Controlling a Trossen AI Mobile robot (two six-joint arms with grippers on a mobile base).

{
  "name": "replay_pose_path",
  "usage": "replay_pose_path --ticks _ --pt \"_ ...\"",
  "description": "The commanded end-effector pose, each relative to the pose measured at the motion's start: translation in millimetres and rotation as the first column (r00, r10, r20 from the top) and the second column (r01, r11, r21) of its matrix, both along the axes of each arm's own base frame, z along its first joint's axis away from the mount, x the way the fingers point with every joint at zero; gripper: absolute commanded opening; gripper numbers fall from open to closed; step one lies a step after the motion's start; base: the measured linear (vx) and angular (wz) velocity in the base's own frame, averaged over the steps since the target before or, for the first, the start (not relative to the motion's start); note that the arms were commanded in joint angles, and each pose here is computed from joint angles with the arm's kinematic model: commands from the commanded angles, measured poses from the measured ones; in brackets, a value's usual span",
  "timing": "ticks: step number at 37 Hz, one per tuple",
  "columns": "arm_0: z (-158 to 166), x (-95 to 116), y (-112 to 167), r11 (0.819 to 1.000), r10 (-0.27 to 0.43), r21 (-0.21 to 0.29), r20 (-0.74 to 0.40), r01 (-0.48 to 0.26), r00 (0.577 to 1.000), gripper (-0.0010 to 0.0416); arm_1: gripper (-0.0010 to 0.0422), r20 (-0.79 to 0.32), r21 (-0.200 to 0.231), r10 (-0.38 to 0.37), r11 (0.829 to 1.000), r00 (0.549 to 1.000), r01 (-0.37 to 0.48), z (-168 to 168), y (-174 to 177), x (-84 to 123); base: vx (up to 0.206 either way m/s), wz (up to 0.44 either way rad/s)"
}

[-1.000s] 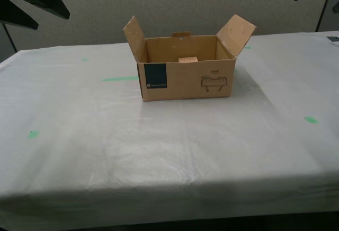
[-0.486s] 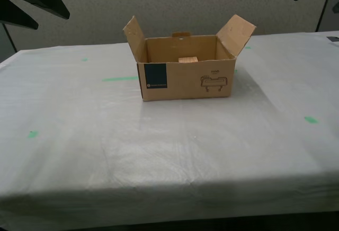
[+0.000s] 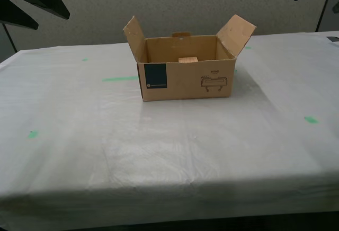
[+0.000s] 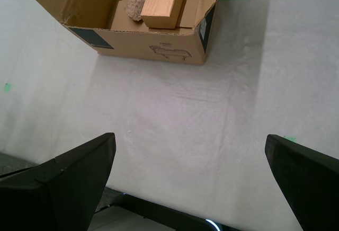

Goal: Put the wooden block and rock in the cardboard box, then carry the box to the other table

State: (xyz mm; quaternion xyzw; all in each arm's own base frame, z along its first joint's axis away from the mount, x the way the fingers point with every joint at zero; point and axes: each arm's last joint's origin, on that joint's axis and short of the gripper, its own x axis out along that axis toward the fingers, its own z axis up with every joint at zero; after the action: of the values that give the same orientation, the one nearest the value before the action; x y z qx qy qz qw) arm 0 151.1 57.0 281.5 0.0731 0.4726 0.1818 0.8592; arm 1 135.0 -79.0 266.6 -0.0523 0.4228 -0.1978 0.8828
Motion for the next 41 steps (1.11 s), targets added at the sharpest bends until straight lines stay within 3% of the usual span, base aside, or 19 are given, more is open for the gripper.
replay_pose_path --ticks 1,41 --pt "0.0 0.0 0.1 1.000 -0.002 0.001 0.000 0.002 1.000 0.0394 0.0318 -0.001 -0.002 0.000 1.000 1.000 0.000 0.0 -0.1 0.0 0.000 0.000" --pt "0.0 0.0 0.1 1.000 -0.002 0.001 0.000 0.002 1.000 0.0394 0.0318 -0.001 -0.003 0.000 1.000 1.000 0.000 0.0 0.0 0.0 0.000 0.000"
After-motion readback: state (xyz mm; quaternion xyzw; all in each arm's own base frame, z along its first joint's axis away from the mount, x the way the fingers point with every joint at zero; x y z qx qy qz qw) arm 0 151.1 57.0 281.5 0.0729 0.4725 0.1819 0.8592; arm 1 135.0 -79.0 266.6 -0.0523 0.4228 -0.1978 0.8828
